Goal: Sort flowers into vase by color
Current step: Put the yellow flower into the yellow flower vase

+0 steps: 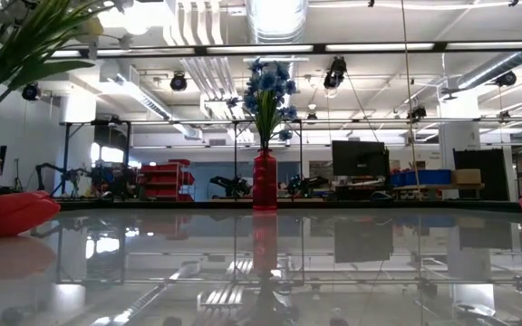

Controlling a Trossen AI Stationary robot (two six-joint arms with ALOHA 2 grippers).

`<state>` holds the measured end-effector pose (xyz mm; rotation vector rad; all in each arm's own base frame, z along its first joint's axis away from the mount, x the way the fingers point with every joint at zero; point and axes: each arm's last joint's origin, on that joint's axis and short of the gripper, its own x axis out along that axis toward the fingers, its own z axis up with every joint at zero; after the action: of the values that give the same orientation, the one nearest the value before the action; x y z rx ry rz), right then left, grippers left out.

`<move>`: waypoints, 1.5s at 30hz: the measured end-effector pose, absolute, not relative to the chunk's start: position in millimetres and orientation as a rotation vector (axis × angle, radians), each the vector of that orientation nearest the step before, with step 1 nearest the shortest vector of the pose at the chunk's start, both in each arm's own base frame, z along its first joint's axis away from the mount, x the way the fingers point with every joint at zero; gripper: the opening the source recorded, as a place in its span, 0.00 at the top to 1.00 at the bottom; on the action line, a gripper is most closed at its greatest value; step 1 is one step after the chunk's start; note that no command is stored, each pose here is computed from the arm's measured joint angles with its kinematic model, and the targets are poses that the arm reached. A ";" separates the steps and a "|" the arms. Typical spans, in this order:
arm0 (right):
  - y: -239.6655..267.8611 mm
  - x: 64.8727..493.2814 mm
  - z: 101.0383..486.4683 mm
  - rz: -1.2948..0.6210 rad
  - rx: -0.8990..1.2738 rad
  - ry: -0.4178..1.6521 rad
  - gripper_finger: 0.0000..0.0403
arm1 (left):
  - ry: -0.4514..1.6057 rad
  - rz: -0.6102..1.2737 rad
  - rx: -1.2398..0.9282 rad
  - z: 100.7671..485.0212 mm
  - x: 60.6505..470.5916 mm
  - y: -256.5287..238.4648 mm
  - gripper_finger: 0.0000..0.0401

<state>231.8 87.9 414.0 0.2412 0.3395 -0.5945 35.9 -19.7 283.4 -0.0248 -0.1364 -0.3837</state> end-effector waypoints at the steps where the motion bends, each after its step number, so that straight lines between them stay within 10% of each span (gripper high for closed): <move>1: 87.9 231.8 414.1 -0.595 0.242 0.339 0.46 | -0.120 -0.384 -0.026 280.8 36.7 -20.4 1.00; 45: 91.2 241.2 406.6 -0.611 0.253 0.352 0.46 | 0.032 -0.336 -0.134 274.5 33.2 -15.2 1.00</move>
<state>241.2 91.2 406.6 0.2528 0.3522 -0.6109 33.2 -15.2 274.5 -0.1345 0.0322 -0.3357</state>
